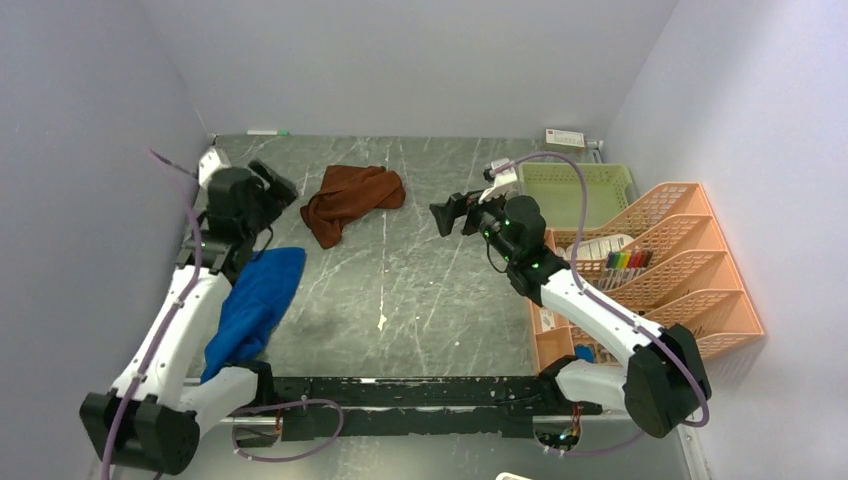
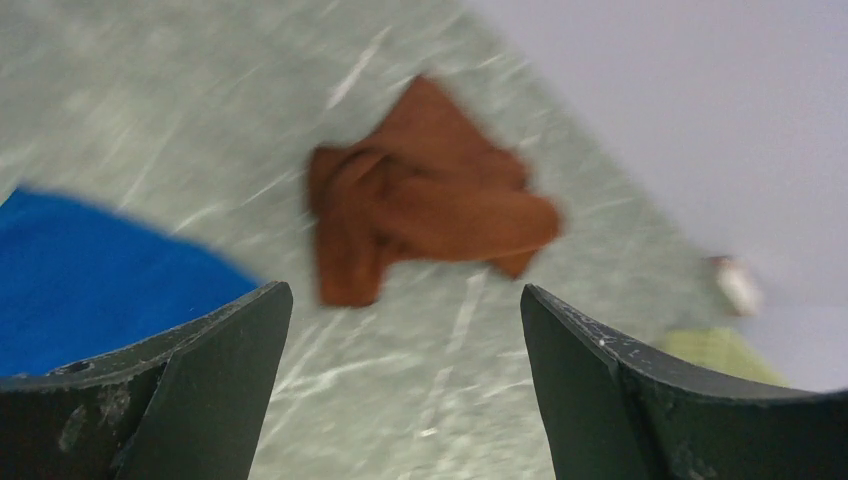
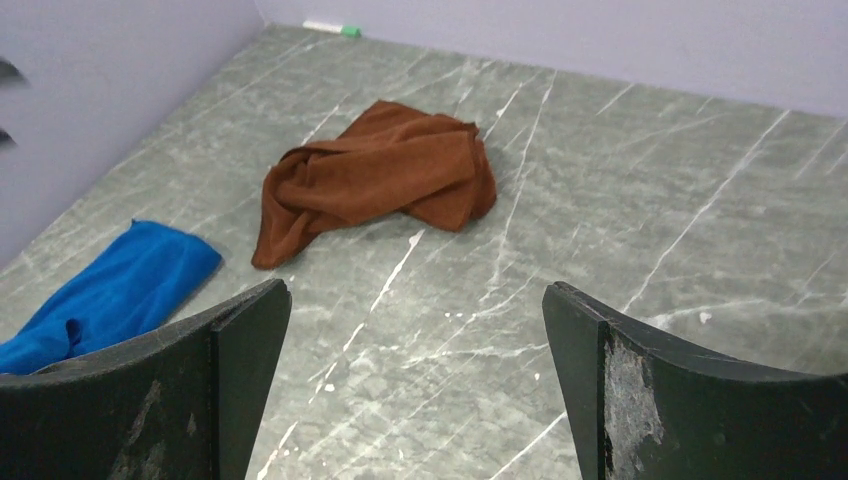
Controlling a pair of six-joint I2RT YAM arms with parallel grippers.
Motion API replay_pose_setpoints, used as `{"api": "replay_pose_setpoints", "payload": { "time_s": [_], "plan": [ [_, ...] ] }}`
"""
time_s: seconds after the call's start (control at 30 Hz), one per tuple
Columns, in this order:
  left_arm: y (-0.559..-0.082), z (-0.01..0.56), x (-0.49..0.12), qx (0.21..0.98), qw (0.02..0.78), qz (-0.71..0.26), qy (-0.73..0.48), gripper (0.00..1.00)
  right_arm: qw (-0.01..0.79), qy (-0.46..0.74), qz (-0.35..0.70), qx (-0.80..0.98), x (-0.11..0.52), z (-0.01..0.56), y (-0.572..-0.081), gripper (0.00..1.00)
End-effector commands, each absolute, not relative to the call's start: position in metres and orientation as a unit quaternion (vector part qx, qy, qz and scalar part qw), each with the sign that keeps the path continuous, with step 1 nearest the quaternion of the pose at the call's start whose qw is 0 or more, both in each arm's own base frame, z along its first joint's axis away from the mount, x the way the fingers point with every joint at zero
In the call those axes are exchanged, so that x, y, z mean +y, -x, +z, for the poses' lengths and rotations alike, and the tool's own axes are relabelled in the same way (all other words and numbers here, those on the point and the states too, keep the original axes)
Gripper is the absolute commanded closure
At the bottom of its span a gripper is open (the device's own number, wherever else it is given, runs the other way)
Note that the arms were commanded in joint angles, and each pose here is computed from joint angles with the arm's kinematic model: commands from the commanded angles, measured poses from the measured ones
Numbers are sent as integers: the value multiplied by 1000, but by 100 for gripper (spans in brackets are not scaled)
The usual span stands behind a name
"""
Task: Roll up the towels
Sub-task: Place the towel at the center of the board, then pick up the towel at the center of the board.
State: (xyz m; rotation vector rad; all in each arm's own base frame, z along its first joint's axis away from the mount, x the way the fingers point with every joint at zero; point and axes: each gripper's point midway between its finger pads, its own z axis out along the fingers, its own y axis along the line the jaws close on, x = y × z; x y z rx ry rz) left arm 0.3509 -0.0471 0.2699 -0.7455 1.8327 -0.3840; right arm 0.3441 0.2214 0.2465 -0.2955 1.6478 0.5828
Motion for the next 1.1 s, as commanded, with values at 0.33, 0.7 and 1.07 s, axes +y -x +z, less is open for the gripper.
{"api": "replay_pose_setpoints", "payload": {
  "time_s": [0.33,0.7,1.07],
  "plan": [
    [-276,36,12,839,287,115,449,4,626,149,261,720,221,250,-335,0],
    [-278,-1,47,832,247,87,490,93,625,155,241,726,208,247,-323,0],
    [-302,235,129,716,476,180,478,93,592,190,289,728,241,224,-331,0]
  ]
}}
